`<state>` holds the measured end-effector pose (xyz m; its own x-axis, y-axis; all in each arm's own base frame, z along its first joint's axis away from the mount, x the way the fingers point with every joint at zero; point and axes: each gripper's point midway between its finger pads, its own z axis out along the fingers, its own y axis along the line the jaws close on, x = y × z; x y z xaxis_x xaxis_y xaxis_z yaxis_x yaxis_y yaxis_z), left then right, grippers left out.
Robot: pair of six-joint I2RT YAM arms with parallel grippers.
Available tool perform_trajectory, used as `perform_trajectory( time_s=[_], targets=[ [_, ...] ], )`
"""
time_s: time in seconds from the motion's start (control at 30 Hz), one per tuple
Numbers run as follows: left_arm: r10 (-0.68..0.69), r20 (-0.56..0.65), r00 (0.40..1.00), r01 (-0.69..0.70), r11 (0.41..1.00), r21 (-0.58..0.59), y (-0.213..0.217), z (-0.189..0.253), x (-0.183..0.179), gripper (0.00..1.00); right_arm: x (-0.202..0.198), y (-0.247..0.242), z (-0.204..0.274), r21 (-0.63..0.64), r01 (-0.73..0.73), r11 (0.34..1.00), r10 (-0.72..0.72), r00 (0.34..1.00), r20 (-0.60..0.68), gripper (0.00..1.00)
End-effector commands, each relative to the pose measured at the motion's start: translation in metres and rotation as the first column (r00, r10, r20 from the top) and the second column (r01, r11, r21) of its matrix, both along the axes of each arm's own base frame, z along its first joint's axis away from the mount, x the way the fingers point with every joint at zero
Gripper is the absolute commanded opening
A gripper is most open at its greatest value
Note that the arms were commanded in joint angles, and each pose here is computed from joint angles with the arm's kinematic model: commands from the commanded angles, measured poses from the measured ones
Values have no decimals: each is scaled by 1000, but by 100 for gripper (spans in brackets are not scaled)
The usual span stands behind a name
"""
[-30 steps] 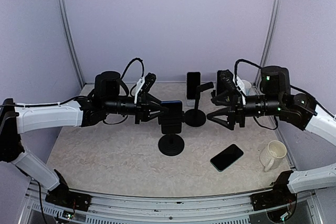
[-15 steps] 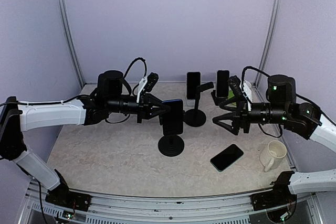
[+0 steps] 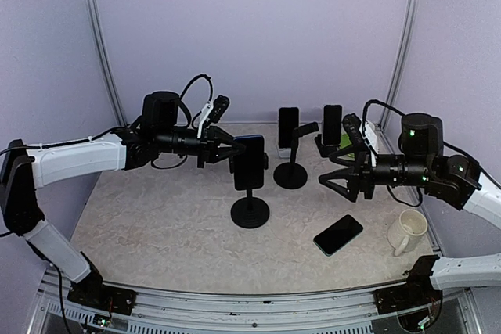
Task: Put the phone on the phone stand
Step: Move the phone stand with the phone to the center of the board.
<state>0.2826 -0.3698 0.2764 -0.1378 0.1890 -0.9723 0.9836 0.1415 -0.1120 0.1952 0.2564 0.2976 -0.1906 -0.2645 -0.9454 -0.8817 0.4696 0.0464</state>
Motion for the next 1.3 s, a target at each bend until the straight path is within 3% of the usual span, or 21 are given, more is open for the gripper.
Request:
perform_trajectory(
  time_s=[0.0,0.73,1.27],
  targets=[
    [-43,194,980,62,994,-94,6,58,11,0,0,-5,2,14,20,1000,-20,1000,6,75],
    [-102,392,915,141,987,-74,42,93,100,0,-2,-9,-8,4,38,999,-38,999,-15,75],
    [-87,434,897,90,996,13,46,61,172,0,5,-8,-5,-17,56,998,-56,998,-11,75]
  ],
)
